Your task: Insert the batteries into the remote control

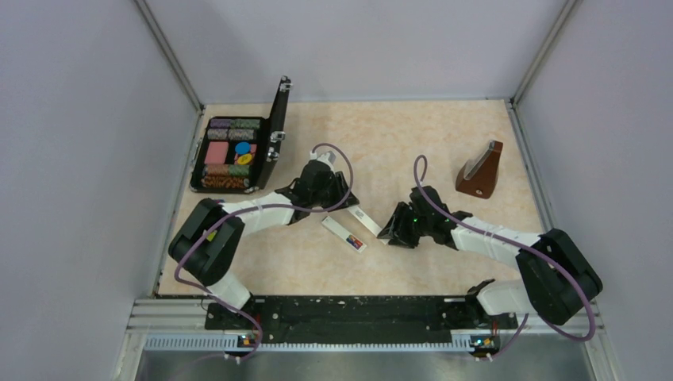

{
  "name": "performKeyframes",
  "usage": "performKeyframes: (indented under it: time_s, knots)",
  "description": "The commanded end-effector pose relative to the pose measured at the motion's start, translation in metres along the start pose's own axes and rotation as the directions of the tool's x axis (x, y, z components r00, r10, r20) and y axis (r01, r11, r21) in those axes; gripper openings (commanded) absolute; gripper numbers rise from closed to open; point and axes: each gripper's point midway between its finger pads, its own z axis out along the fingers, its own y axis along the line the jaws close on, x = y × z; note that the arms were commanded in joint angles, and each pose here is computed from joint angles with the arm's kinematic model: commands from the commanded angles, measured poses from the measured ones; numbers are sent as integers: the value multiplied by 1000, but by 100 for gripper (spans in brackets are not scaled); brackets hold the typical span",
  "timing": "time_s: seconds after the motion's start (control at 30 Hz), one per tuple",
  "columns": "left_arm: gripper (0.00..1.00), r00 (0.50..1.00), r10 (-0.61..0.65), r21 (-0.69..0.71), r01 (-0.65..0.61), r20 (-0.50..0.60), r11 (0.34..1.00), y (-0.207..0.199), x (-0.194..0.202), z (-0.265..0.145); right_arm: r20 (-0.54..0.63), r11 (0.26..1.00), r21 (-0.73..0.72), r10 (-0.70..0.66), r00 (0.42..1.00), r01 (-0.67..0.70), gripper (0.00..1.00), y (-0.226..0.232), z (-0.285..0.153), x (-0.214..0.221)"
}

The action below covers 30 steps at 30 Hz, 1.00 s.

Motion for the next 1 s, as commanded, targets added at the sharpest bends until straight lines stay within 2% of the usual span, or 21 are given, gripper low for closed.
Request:
performKeyframes:
  time_s: [0.0, 0.4, 0.67, 0.97]
  knots:
    - [40, 1000, 19, 32, -19, -8, 999, -17, 7, -19, 73, 986, -150, -58, 996, 68, 45, 51, -10, -22]
    - [40, 1000, 19, -28, -19, 14, 999, -3, 16, -46, 33, 981, -172, -86, 996, 90, 44, 72, -4, 1]
    - [40, 1000, 11, -11, -10, 20, 1000, -5, 26, -61, 11, 975, -195, -102, 995, 103, 45, 89, -6, 16]
    - [40, 1000, -5, -68, 5, -6, 998, 3, 51, -61, -28, 981, -165, -108, 994, 102, 45, 82, -5, 31]
